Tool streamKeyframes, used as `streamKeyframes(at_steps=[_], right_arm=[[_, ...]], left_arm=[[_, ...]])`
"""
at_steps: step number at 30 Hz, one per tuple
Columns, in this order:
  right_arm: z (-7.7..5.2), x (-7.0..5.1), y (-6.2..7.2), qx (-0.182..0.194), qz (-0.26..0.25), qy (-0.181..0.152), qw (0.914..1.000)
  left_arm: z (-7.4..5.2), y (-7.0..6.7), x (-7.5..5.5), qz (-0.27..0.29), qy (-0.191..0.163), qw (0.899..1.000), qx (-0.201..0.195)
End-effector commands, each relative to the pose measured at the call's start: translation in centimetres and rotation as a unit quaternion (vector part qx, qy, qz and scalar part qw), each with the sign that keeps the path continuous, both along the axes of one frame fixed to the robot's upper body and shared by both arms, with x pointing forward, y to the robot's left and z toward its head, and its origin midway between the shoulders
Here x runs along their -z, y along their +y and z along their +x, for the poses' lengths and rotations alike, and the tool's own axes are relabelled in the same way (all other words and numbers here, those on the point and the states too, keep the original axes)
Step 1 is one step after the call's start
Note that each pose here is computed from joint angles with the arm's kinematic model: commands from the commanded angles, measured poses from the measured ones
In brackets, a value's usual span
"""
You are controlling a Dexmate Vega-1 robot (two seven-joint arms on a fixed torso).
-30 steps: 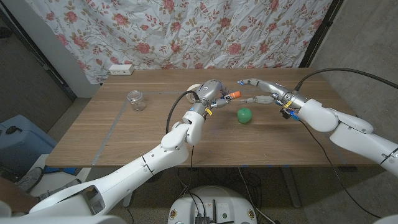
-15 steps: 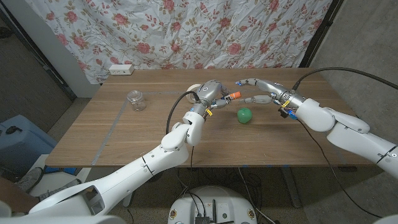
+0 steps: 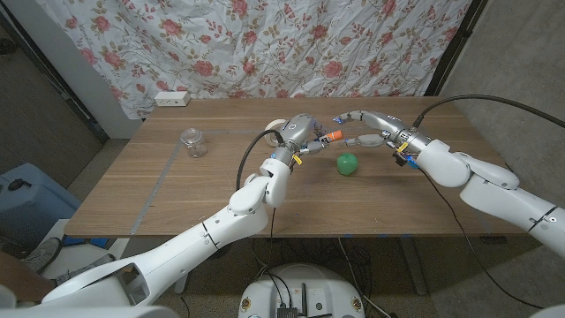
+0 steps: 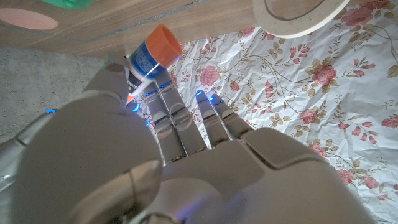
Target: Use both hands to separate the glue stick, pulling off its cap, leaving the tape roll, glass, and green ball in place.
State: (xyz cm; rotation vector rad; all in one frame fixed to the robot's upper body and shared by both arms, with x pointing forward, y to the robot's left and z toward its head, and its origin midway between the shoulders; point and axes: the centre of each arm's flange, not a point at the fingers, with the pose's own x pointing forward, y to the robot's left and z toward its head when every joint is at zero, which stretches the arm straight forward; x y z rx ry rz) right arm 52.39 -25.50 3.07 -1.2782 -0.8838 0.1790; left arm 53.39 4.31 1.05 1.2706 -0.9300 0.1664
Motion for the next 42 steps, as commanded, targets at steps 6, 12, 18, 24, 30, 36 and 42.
streamKeyframes(at_steps=[6,12,18,24,30,36,42], right_arm=[[0.7,0.1,-0.3,0.007,0.008,-0.013,0.9999],[1.0,0.1,-0.6,0.003,0.012,-0.014,0.9998],[1.2,0.1,-0.7,-0.001,0.017,-0.017,0.9997],[1.4,0.0,-0.7,-0.002,0.019,-0.011,0.9998],[1.6,-0.2,-0.8,-0.007,0.022,-0.009,0.9997],[1.8,-0.4,-1.0,-0.010,0.020,-0.003,0.9997],[2.0,-0.8,-0.9,-0.017,0.011,0.009,0.9998]], left_arm=[[0.2,-0.4,-0.2,0.012,-0.005,1.000,0.004],[0.4,-0.4,-0.2,0.013,-0.004,1.000,0.005],[0.5,-0.5,-0.2,0.015,-0.003,1.000,0.006],[0.5,-0.4,-0.3,0.012,-0.004,1.000,0.006],[0.6,-0.5,-0.3,0.013,-0.004,1.000,0.007],[0.7,-0.5,-0.2,0.012,-0.002,1.000,0.006],[0.8,-0.6,-0.3,0.014,-0.003,1.000,0.008]])
